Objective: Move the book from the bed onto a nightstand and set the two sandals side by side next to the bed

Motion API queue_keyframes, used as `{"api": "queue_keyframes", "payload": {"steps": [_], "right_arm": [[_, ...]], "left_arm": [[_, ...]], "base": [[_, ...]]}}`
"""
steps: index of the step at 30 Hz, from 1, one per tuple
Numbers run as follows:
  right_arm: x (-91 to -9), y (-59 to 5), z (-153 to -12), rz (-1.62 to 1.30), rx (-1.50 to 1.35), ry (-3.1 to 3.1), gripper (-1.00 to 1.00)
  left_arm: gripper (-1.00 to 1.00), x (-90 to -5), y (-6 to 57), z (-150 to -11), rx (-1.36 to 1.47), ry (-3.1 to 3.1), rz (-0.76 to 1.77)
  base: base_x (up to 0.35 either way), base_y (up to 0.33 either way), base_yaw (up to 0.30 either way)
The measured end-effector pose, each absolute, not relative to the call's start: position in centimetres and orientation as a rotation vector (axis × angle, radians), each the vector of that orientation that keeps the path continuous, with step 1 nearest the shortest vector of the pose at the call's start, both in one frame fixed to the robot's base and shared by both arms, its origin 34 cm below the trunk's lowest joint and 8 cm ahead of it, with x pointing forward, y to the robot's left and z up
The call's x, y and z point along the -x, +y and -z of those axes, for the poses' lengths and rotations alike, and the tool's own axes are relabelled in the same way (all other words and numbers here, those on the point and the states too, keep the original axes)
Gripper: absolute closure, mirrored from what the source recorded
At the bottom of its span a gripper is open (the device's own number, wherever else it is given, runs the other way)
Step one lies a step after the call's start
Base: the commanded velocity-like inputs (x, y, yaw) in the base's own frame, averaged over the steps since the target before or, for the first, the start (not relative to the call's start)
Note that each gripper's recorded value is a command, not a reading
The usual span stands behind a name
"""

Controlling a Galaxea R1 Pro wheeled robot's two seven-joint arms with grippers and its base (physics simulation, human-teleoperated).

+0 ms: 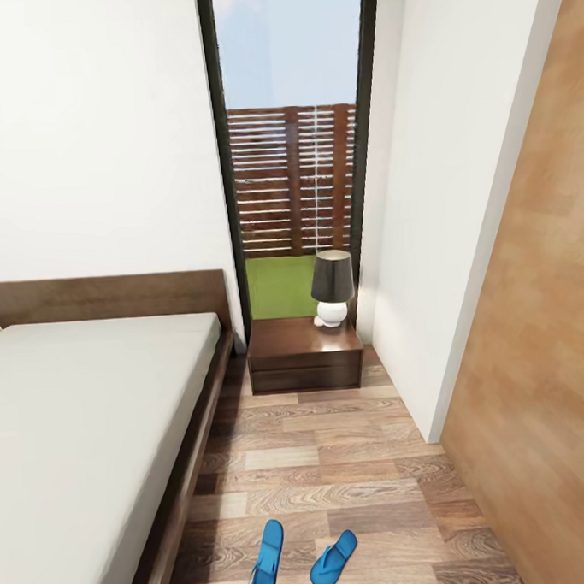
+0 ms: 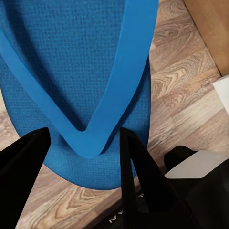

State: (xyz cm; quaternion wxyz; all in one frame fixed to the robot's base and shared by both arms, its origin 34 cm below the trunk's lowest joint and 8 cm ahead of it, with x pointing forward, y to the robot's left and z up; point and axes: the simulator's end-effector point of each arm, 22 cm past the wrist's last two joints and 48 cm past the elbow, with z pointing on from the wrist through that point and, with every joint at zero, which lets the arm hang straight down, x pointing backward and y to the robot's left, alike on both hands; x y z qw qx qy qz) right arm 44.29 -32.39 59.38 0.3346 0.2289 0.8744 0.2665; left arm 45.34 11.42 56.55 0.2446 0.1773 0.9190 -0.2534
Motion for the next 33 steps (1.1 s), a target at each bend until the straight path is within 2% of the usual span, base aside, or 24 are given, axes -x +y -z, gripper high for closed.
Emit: {"api": "queue_keyframes", "payload": {"steps": [23, 26, 30, 33], "right_arm": [[-44.3, -32.4, -55.6, -0.695, -0.597, 2.282, -1.00], [-46.4, -32.1, -56.7, -0.710, -0.559, 2.243, -1.00], [-51.5, -28.2, -59.1, -0.726, -0.490, 2.227, -1.00], [-51.3, -24.6, -57.2, -0.693, -0.514, 2.346, -1.00]], "left_arm": [[1.00, -45.3, 11.4, -52.8, -0.484, 2.508, 0.692], [1.00, -45.3, 11.4, -52.3, -0.485, 2.508, 0.693], [1.00, -45.2, 11.4, -51.6, -0.485, 2.507, 0.694], [1.00, -45.2, 11.4, -51.1, -0.485, 2.507, 0.694]], "base": [[0.000, 0.000, 0.000], [0.000, 0.000, 0.000], [0.000, 0.000, 0.000], [0.000, 0.000, 0.000]]}}
